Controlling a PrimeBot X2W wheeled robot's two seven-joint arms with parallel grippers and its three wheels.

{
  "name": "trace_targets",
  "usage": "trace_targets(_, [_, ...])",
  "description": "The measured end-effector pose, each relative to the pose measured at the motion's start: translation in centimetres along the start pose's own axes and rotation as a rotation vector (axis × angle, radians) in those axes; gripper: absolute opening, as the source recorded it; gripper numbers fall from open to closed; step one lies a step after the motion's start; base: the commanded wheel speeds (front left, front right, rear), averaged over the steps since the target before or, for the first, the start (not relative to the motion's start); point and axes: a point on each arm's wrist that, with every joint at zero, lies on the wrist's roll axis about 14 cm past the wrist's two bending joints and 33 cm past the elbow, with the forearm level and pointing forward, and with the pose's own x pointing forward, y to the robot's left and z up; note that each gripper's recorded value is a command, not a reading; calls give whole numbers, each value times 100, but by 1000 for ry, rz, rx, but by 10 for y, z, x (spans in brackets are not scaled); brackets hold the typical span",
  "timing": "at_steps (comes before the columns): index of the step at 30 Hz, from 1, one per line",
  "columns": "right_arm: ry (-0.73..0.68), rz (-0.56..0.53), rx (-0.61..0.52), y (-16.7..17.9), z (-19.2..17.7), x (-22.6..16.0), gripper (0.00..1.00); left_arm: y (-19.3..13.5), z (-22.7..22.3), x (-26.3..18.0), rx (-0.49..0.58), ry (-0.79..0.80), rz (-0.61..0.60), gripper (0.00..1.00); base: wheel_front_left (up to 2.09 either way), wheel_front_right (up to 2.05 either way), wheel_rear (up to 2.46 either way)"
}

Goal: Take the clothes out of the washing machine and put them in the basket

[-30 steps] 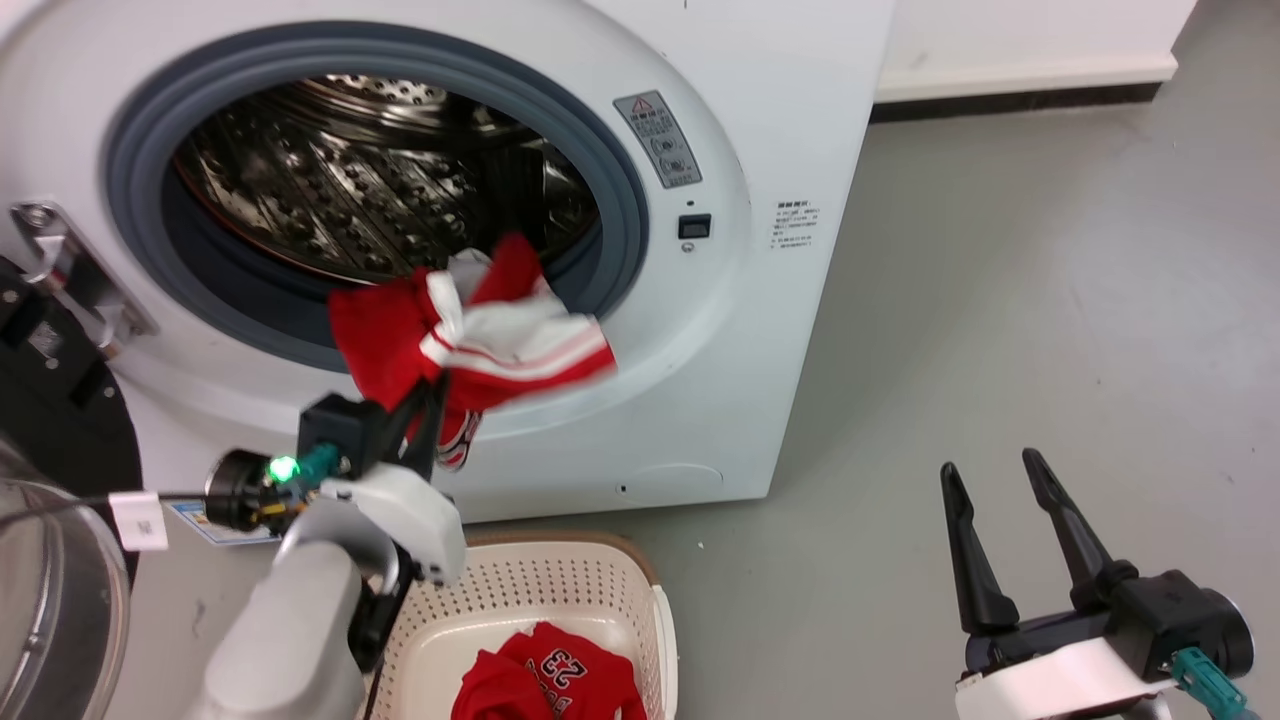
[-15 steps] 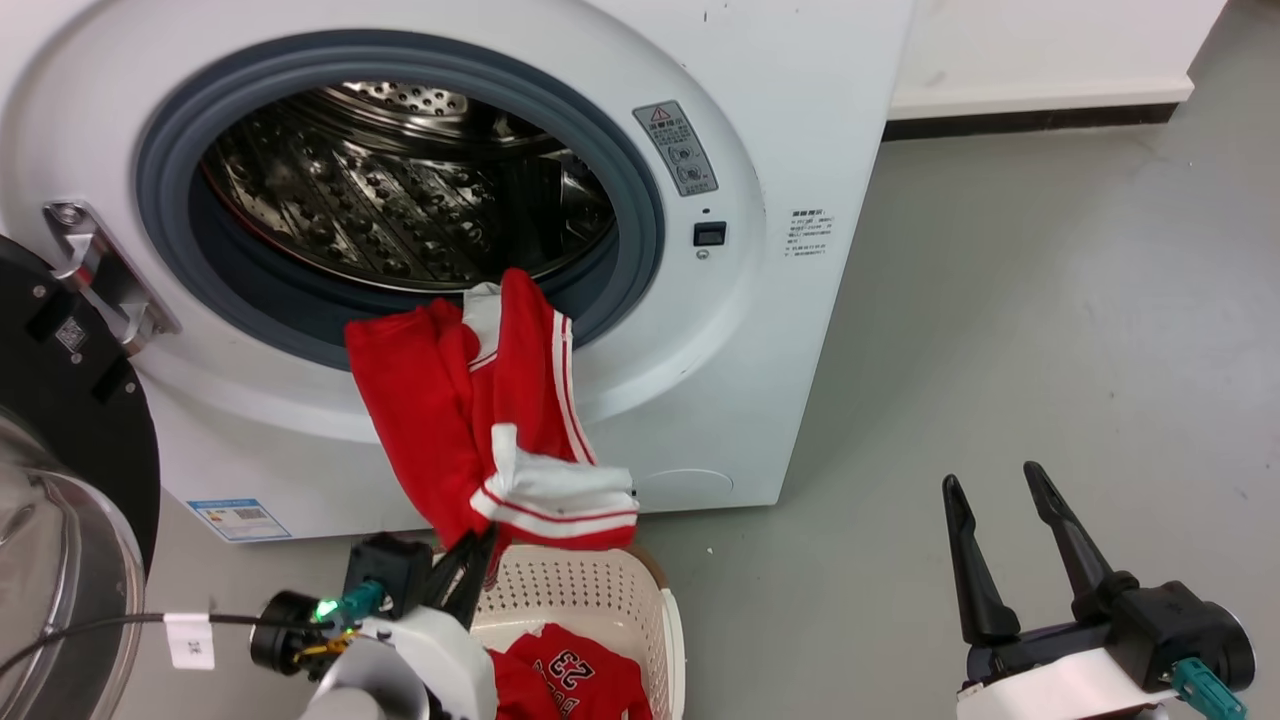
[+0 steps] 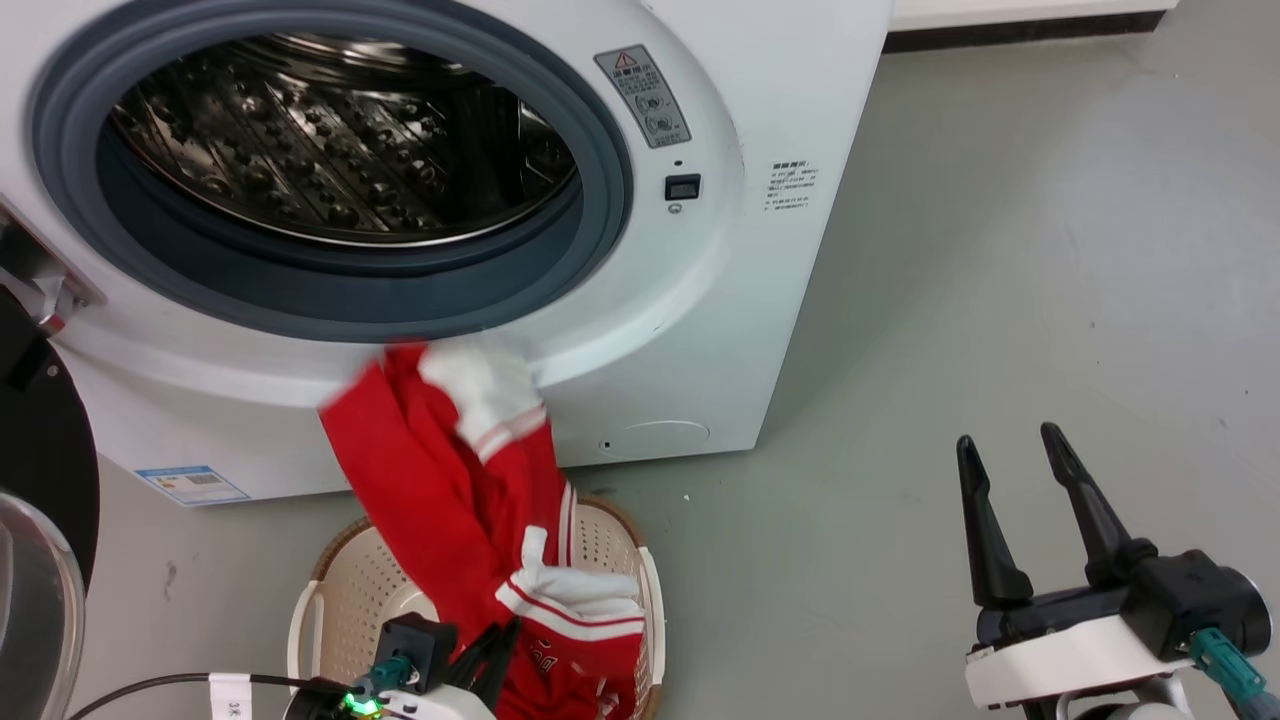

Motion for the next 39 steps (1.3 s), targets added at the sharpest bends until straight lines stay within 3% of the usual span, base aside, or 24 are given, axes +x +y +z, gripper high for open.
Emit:
trace_targets(23, [63,-26,-6,-16,-34,46,100,26,-87,52,-111,294,42,0,0,0,0])
trace_targets(39, [146,-33,-10,-26,-84,79,100,72,-138,102,-19,491,102,0,0,0,0])
